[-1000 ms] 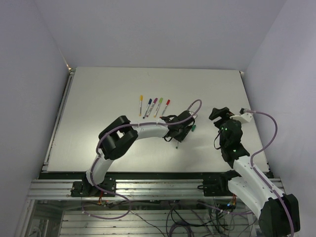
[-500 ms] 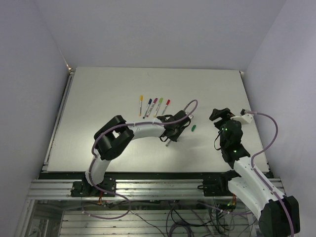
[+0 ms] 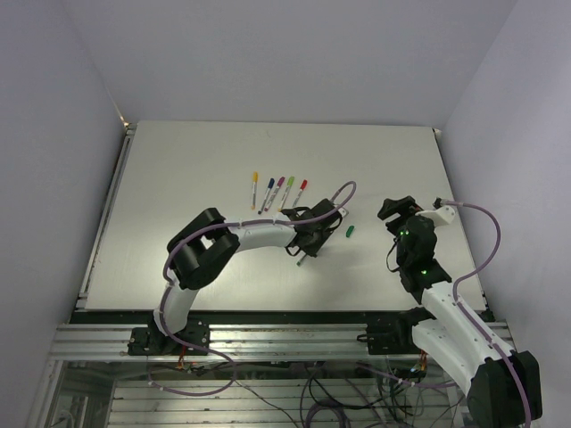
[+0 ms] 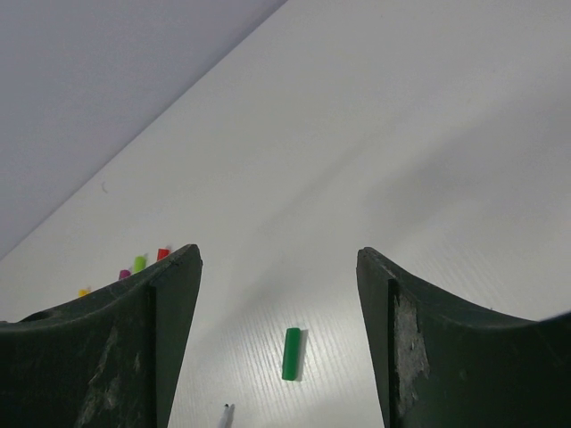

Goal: Insert the pens into the pen caps

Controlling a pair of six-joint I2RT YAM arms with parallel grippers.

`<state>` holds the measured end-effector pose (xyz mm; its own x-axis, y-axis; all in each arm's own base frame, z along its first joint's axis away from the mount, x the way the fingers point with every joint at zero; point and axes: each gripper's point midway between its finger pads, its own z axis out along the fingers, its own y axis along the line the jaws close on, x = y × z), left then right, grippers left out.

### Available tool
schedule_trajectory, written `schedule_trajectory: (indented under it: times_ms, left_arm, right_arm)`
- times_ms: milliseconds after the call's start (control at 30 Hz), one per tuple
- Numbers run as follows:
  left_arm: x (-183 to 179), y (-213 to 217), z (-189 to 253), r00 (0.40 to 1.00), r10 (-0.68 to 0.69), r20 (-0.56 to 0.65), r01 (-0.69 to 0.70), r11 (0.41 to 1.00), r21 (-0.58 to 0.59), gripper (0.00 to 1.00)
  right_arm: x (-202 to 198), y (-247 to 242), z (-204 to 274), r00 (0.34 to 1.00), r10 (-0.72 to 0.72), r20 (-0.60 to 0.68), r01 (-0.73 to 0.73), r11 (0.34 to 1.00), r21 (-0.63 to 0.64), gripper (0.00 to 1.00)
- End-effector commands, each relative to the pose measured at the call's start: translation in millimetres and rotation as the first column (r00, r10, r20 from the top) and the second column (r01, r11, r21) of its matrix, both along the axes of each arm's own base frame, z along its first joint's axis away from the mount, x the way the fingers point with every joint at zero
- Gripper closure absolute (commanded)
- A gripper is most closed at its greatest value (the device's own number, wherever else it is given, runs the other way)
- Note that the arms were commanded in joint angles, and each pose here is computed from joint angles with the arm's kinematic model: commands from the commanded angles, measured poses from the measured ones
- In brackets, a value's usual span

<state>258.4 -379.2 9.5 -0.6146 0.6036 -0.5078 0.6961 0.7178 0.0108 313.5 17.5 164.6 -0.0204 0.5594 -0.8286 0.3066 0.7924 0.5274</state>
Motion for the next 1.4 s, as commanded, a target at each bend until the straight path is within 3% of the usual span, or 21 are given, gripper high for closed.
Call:
schedule_trajectory:
  times_ms: [0,233,400,467,667,867,1067,1367]
  left_arm:
    - [-64.8,90.6,-65.6,0.963,0.038,-0.265,0.054,0.942,0.332,0.61]
    - [-69.0,93.9,-69.0,0.96,0.04,-0.276,0.056,0.941,0.332,0.61]
    - [-70.3,84.2,-76.8,0.955,0.025,-0.296,0.066,0.953,0.295,0.78]
    - [-71.2,80.3,-80.7,0.952,0.016,-0.307,0.075,0.956,0.283,0.92]
    - [-58.8,70.5,-77.4,0.956,0.019,-0.294,0.053,0.971,0.234,0.93]
    - [-14.6,47.7,-34.0,0.982,0.048,-0.183,-0.039,0.998,0.048,0.93]
    - [25.3,25.0,25.5,0.999,0.041,0.012,-0.039,0.994,-0.098,0.93]
    - [49.3,8.8,71.3,0.975,0.046,0.218,0.014,0.964,-0.267,0.93]
  right_arm:
    - [0.1,-3.1,4.9,1.0,-0.018,0.012,0.018,1.0,0.011,0.3]
    - [2.9,0.5,4.7,1.0,-0.004,0.017,0.003,1.0,0.022,0.31]
    - [2.4,1.1,2.6,1.0,-0.001,0.014,0.001,1.0,0.026,0.32]
    - [1.4,0.4,1.3,1.0,-0.002,0.009,0.001,1.0,0.02,0.33]
    - [-4.5,-8.3,-23.0,0.993,-0.043,-0.11,0.04,0.999,-0.028,0.45]
    - [3.1,8.6,-51.7,0.962,0.049,-0.268,-0.069,0.995,-0.065,0.58]
    - [12.9,32.0,-79.7,0.911,0.155,-0.382,-0.188,0.981,-0.051,0.74]
    - [22.3,57.4,-102.1,0.843,0.26,-0.472,-0.304,0.952,-0.019,0.68]
